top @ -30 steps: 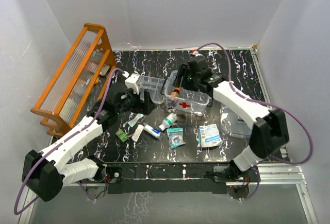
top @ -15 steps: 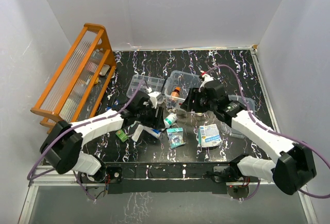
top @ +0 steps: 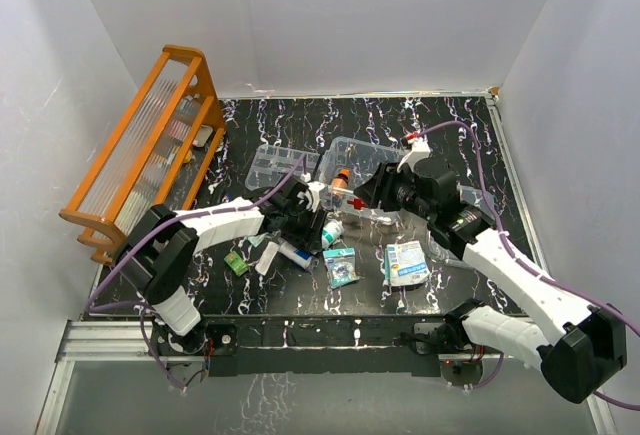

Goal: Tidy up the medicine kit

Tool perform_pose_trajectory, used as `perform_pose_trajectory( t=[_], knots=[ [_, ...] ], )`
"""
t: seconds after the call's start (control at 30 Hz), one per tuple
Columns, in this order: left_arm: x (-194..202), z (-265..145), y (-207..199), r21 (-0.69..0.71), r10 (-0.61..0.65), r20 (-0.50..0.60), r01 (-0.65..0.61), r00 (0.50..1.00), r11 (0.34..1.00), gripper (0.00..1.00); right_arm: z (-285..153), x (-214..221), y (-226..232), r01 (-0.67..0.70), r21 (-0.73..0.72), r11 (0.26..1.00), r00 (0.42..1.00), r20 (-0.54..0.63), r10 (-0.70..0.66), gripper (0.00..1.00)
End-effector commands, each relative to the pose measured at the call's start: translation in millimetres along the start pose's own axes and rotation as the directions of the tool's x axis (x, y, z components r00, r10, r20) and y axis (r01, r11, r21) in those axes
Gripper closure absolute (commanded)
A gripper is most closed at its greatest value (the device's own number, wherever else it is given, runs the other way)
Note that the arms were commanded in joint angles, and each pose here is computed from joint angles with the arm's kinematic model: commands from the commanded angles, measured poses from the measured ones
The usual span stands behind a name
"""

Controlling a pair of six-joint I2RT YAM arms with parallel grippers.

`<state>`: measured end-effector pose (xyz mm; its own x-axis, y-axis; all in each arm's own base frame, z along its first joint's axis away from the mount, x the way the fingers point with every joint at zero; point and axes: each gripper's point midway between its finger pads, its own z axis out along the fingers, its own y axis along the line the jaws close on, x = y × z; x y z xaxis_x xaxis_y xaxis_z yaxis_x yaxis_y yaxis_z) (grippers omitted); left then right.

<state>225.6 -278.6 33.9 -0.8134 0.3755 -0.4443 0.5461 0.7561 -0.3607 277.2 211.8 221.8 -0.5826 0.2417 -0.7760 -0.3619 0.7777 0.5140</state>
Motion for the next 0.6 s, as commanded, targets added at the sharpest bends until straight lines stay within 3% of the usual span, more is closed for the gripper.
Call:
perform_pose_trajectory(
  t=[0.0,0.2,0.4,0.57],
  knots=[
    [-9,-3,-2,-0.001,0.05,0.001,-0.05,0.999,0.999,0.51,-4,-18,4,0.029,-0.008,1.0,0.996,0.088,-0.028,0.57],
    [-10,1,-3,0.013,0.089,-0.011,-0.088,0.996,0.996,0.61,-10,-22,3,0.03,-0.001,1.0,0.994,0.109,-0.03,0.58],
    [-19,-13,-18,0.09,0.209,0.066,-0.214,0.976,0.973,0.87,-16,-26,5,0.036,-0.004,0.999,0.991,0.127,-0.035,0.58],
    [-24,-41,-31,0.133,0.348,0.137,-0.366,0.927,0.921,0.99,-20,-26,9,0.084,-0.027,0.996,0.988,0.134,-0.079,0.57]
  ],
)
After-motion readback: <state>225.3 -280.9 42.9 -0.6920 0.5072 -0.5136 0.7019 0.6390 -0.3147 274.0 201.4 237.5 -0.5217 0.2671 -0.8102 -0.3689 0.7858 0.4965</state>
